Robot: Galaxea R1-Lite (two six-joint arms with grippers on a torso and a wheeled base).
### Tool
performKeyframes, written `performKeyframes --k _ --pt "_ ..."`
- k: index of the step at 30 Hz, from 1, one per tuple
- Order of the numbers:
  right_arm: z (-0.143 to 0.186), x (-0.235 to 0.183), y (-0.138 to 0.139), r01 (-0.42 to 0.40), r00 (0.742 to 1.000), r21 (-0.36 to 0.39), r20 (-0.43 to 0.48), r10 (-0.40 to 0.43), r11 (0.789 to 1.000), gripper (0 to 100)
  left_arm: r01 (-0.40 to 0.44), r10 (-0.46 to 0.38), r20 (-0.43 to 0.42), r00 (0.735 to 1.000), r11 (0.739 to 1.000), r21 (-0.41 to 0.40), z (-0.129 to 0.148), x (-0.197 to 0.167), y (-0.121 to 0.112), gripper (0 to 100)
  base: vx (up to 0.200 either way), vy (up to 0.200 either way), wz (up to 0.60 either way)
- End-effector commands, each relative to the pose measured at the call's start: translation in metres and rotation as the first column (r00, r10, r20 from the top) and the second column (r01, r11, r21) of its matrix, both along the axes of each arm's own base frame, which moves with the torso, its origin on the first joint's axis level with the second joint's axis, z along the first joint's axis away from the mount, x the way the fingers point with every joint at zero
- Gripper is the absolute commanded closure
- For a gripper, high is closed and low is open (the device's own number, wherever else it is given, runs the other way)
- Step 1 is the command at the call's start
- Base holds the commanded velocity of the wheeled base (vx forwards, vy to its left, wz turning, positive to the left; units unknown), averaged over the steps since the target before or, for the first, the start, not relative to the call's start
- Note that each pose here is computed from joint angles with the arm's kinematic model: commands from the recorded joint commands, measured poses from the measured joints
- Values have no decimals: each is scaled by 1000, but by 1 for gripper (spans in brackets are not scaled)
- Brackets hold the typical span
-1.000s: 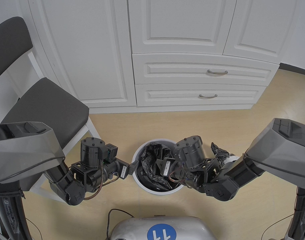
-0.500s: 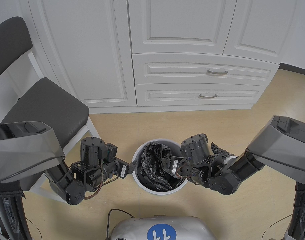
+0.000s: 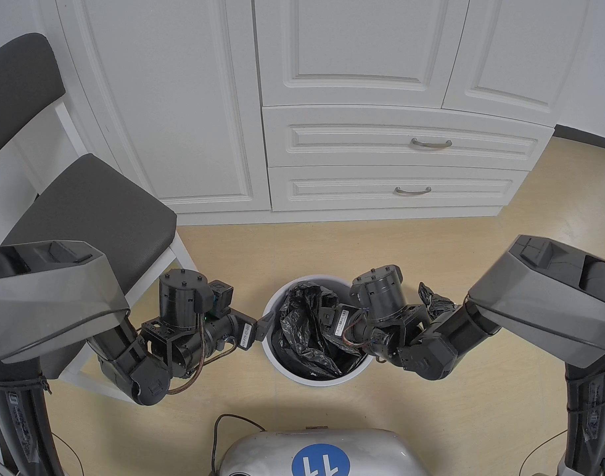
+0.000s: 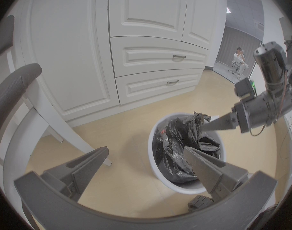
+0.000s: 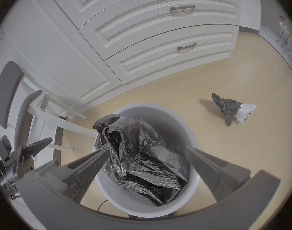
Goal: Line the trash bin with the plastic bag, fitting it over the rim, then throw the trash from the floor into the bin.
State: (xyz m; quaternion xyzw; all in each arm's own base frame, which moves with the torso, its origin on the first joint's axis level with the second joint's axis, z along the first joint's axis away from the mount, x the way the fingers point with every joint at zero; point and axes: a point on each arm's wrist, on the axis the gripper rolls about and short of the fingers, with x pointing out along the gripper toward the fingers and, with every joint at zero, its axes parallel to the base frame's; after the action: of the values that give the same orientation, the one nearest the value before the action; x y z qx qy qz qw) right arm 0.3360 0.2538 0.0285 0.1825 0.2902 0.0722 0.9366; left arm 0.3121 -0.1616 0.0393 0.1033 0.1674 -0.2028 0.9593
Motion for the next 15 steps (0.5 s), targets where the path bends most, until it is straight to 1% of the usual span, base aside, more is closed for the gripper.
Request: performKeyframes --k 1,6,11,15 --pt "-19 5 6 2 1000 -10 -24 -2 1000 0 1 -1 6 1000 1000 -3 -3 1 -1 0 0 0 0" --pt "-25 6 8 5 1000 -17 -30 -5 1000 0 4 -4 35 999 1000 -17 -1 2 -3 0 0 0 0" --pt "-28 12 9 52 999 -37 -4 -52 998 0 4 -4 29 1000 1000 -14 -3 2 -3 0 0 0 0" --pt "-25 13 9 56 998 -33 5 -55 998 0 4 -3 29 1000 1000 -15 -6 4 -4 0 0 0 0"
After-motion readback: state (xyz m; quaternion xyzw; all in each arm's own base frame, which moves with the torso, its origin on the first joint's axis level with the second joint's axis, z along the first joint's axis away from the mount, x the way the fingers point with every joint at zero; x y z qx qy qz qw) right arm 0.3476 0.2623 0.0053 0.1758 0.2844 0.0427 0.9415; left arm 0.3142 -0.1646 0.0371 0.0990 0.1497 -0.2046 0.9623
